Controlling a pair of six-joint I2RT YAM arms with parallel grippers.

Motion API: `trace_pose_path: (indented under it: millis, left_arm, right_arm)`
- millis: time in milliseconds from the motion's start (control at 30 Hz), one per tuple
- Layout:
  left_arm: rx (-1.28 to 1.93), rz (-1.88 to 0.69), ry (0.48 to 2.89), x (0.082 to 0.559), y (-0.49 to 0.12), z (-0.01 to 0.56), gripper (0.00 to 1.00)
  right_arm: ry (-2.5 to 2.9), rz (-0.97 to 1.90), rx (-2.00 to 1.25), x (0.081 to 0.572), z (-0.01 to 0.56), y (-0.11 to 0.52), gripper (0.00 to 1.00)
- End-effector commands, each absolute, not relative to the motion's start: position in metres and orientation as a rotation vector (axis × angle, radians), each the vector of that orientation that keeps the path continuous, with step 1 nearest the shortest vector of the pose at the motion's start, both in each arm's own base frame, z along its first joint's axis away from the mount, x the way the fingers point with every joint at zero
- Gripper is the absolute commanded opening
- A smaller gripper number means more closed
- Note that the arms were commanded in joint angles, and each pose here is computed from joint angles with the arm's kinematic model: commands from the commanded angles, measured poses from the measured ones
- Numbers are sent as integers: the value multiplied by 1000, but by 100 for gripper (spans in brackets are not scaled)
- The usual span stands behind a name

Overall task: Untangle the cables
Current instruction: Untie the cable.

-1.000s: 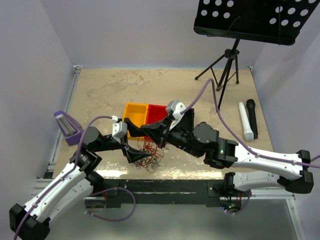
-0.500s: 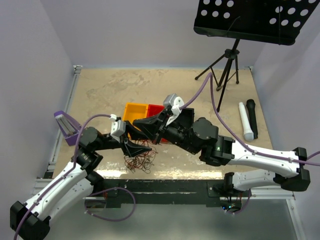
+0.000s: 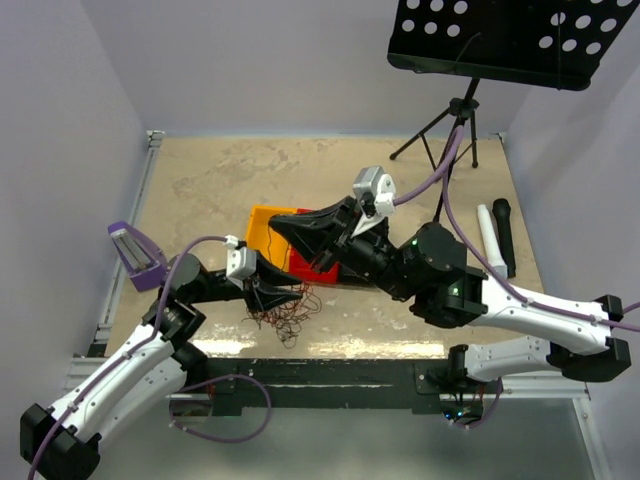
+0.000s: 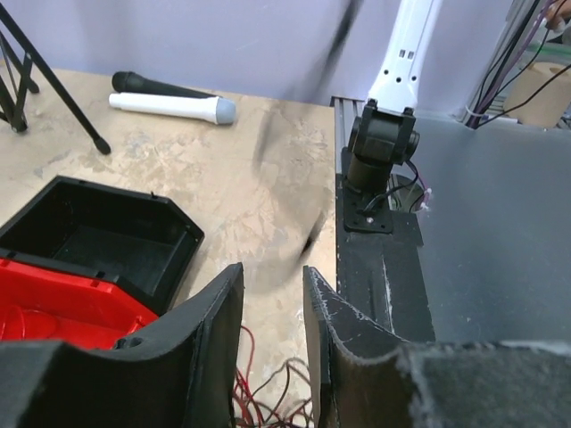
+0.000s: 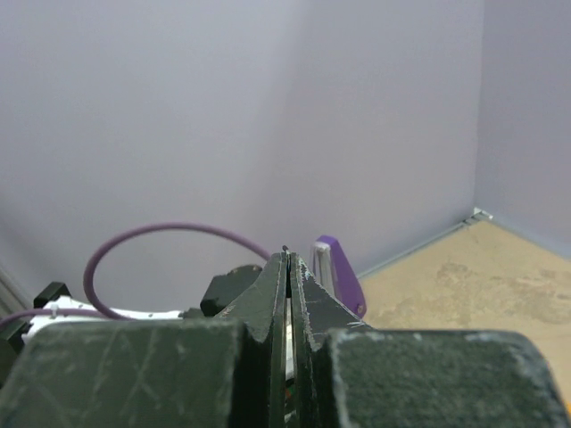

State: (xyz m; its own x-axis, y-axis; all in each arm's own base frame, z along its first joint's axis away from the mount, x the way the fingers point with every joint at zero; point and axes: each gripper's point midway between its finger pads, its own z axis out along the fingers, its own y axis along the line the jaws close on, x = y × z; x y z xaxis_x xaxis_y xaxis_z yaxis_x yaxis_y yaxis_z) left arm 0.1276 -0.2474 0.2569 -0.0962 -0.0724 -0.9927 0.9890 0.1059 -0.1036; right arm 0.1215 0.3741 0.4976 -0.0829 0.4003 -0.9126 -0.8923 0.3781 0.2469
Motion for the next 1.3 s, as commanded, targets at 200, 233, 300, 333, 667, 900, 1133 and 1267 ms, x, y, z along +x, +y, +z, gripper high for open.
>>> trace_pose_path:
  millis: [200, 233, 300, 333, 667, 900, 1133, 1267]
  left_arm:
    - [1098, -1173, 1267, 126, -245, 236, 31]
    - [1100, -1168, 1269, 126, -244, 236, 31]
    - [1113, -1160, 1278, 126, -244, 232, 29]
    - [1125, -1156, 1278, 126, -244, 231, 29]
    - [1121, -1147, 1270, 126, -243, 231, 39]
    - [1082, -1096, 1261, 135, -241, 245, 57]
    - [1093, -1081, 1248, 134, -240, 250, 59]
    - [1100, -1068, 1234, 134, -239, 254, 60]
  right_arm:
    - [987, 1113, -348, 123, 609, 297, 0]
    - [977, 1110, -344, 122, 614, 294, 0]
    - [961, 1108, -334, 122, 623, 288, 0]
    - [954, 1104, -330, 121, 626, 285, 0]
    - [885, 1102, -305, 118, 652, 268, 0]
    - [1041, 960, -257, 147, 615, 276, 0]
    - [1221, 738, -191, 181, 551, 278, 0]
    - [1295, 614, -152, 204, 518, 272, 0]
